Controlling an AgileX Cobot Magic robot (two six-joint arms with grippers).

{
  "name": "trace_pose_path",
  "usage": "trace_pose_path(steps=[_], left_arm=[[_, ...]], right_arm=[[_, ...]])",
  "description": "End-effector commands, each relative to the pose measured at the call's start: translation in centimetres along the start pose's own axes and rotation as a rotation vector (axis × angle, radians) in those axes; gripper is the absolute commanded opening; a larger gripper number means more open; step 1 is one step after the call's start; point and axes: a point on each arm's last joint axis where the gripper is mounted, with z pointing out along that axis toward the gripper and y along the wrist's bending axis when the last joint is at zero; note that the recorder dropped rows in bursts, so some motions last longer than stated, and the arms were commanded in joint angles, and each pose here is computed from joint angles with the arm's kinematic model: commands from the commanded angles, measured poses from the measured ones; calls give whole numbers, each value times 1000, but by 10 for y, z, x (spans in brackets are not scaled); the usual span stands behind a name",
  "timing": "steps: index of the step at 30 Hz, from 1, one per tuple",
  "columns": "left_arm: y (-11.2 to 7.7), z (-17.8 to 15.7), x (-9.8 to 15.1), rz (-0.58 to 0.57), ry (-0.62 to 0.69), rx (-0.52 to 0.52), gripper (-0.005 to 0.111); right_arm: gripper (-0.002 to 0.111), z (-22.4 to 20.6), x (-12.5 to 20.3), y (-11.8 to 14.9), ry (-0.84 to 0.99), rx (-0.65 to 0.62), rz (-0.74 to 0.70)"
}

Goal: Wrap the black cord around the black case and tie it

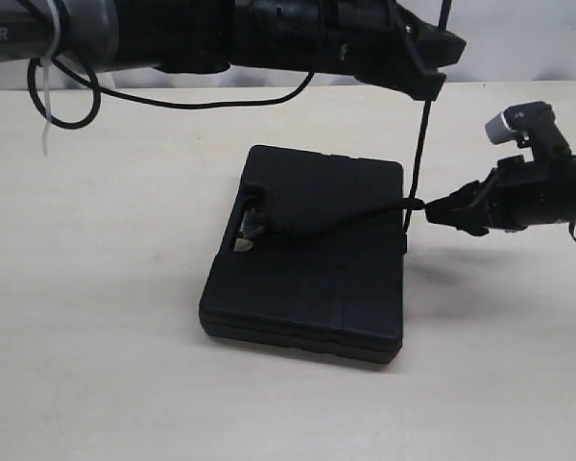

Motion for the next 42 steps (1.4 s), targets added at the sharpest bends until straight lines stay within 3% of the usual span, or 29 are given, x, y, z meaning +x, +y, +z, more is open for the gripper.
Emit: trace_pose_path(steps=[1,9,17,24,28,34,37,42], left_arm=[[-6,-5,-15,24,-39,30,0],[-19,-6,-17,31,-64,173,0],[-29,-9,-17,49,-69,280,0],[-30,-10,0,199,95,308,0],[-26,-12,15,296,254,291,14],[-20,-18,33,418,463,292,51],[-16,-23,43,480,575,298,54],[-10,-22,69,526,693,325,54]], right_arm=[[50,-16,-11,12,-34,-27,-11],[50,-27,-28,35,-198,-225,-100],[45,-9,-30,25,-277,-186,-19],[4,8,-25,23,-229,-113,-20],[4,8,-25,20,-224,-76,-22],[4,9,-19,2,-154,113,39],[4,9,-19,3,-158,107,61],[4,8,-26,20,-236,-89,45]])
